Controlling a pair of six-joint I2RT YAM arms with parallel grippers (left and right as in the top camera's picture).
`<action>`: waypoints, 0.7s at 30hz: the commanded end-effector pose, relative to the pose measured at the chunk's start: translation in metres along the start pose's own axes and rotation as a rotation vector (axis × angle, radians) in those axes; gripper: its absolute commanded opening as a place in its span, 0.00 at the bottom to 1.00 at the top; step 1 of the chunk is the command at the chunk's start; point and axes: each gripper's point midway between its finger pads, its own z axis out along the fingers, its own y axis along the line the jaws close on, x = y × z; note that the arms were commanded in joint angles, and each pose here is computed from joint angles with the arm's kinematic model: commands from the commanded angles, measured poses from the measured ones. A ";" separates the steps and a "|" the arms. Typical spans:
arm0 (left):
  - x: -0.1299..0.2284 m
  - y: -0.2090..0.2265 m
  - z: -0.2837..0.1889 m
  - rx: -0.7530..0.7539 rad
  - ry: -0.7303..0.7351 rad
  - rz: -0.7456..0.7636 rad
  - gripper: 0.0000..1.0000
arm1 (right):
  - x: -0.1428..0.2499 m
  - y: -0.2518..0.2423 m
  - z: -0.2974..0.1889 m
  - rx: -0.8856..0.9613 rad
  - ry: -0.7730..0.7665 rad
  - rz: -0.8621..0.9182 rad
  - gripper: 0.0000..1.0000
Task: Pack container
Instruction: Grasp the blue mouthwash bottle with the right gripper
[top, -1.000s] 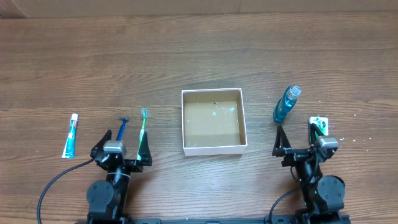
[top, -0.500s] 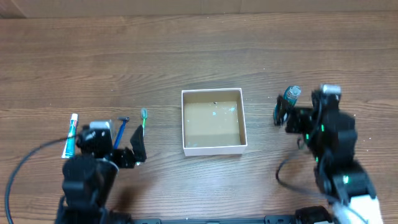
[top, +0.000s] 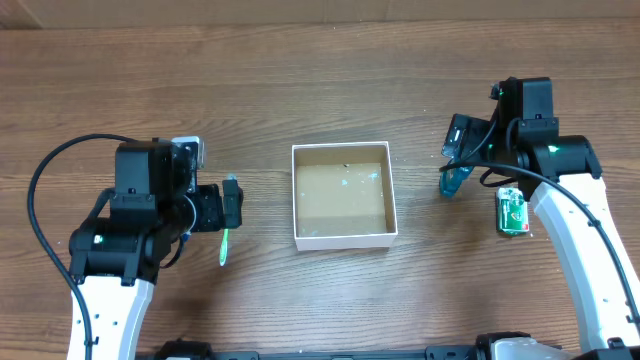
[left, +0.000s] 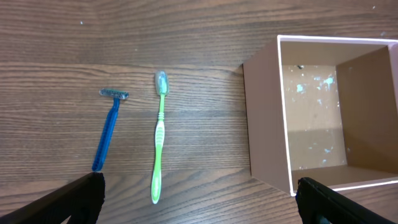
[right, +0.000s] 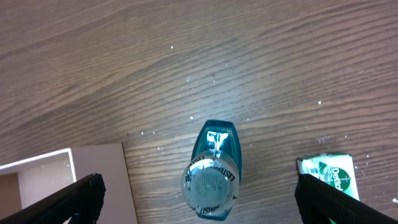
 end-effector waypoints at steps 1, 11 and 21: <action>-0.009 -0.004 -0.005 0.024 -0.019 0.014 1.00 | -0.011 0.009 -0.010 -0.043 -0.034 -0.033 1.00; -0.009 -0.004 -0.005 0.024 -0.019 0.014 1.00 | -0.012 0.009 -0.027 0.002 0.111 0.061 1.00; -0.008 -0.004 -0.005 0.023 -0.014 0.013 1.00 | 0.019 -0.009 0.036 0.111 0.399 0.125 1.00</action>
